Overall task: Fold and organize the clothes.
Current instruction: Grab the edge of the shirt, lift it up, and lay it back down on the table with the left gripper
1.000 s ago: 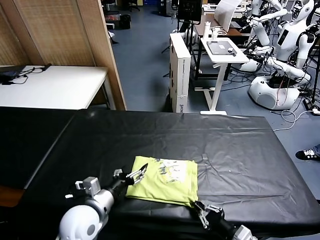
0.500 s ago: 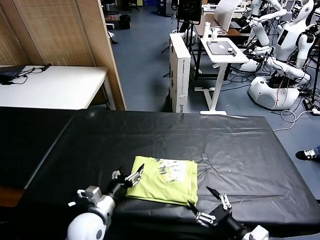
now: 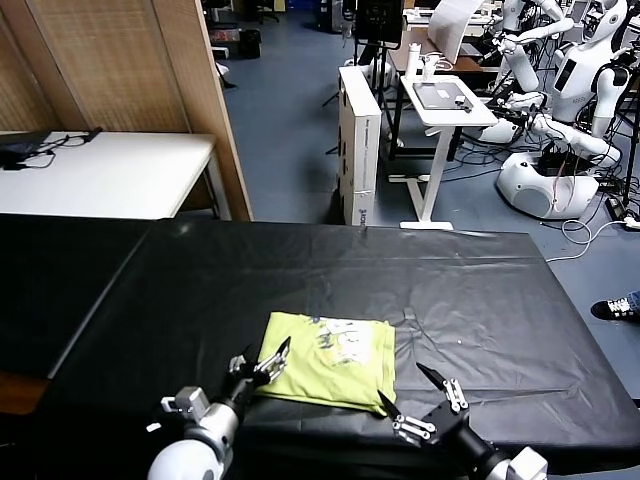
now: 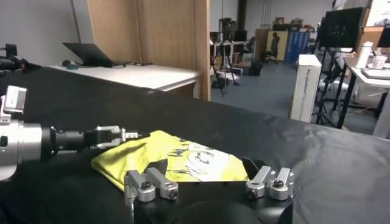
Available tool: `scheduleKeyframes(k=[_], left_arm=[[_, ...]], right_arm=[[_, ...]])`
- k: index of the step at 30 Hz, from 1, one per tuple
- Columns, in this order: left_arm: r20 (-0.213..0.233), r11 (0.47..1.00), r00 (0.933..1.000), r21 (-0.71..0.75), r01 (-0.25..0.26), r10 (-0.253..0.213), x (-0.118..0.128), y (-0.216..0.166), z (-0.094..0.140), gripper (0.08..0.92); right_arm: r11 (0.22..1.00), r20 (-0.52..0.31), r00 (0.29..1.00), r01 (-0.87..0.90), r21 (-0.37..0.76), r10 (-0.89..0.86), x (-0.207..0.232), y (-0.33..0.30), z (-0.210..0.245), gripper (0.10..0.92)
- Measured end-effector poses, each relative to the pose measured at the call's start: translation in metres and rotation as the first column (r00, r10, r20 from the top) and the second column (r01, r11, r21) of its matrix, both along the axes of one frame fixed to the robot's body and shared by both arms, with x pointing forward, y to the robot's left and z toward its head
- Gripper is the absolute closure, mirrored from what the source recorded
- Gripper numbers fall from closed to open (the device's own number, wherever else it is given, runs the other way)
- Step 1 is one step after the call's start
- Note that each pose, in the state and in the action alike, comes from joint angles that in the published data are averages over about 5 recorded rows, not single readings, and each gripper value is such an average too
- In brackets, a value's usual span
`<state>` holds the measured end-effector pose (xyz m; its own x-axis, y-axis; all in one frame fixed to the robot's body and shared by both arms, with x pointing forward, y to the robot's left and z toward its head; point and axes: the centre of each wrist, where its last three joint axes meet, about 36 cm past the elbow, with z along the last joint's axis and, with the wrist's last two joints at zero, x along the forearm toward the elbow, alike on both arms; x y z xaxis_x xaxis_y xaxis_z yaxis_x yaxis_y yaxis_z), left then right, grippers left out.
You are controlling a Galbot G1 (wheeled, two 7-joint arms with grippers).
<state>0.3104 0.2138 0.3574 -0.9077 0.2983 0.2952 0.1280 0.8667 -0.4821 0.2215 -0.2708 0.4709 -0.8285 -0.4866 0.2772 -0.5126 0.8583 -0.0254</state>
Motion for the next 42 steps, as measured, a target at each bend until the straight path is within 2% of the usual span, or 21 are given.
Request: scheduleKeyframes(k=[4,6,10,15,18,25,32,37,42], left_arm=[[-0.010,0.999,0.9999,-0.036,-0.011,0.011,-0.001,0.000,-0.001,0.098],[-0.017,0.999,0.9998,-0.048,-0.012,0.011,-0.002,0.000,-0.001,0.145],[-0.031,0.998,0.9995,-0.066,-0.011,0.009,-0.004,0.000,-0.002,0.359],[-0.038,0.996,0.9992,-0.093,-0.011,0.007,-0.005,-0.001,0.000,0.681],[-0.039,0.995,0.9992,-0.103,-0.010,0.006,-0.005,-0.001,0.004,0.806],[-0.020,0.998,0.9996,-0.063,-0.022,0.020,0.003,0.019,0.017,0.816],[0.011,0.997,0.9974,0.029,-0.072,0.071,0.009,0.079,0.041,0.816],[0.023,0.986,0.9917,0.109,-0.128,0.126,0.008,0.139,0.064,0.816],[0.059,0.960,0.9826,0.212,-0.185,0.176,0.005,0.192,0.101,0.816]], right_arm=[[1.000,0.002,1.000,0.000,-0.002,0.000,0.000,0.000,0.000,0.115],[1.000,0.004,1.000,0.000,-0.003,0.000,0.001,0.000,0.000,0.115],[1.000,0.009,1.000,0.001,-0.006,-0.001,0.002,0.000,-0.002,0.115],[1.000,0.014,1.000,0.001,-0.014,0.000,0.003,0.000,-0.004,0.115],[1.000,0.020,1.000,0.000,-0.018,0.000,0.004,0.000,-0.007,0.115],[0.999,0.031,0.999,0.018,-0.028,-0.017,0.008,-0.002,-0.013,0.115],[0.998,0.033,0.998,0.053,-0.030,-0.052,0.015,-0.004,-0.023,0.115],[0.998,0.026,0.998,0.064,-0.024,-0.063,0.022,-0.004,-0.032,0.115],[0.997,0.022,0.997,0.076,-0.013,-0.076,0.028,-0.005,-0.038,0.115]])
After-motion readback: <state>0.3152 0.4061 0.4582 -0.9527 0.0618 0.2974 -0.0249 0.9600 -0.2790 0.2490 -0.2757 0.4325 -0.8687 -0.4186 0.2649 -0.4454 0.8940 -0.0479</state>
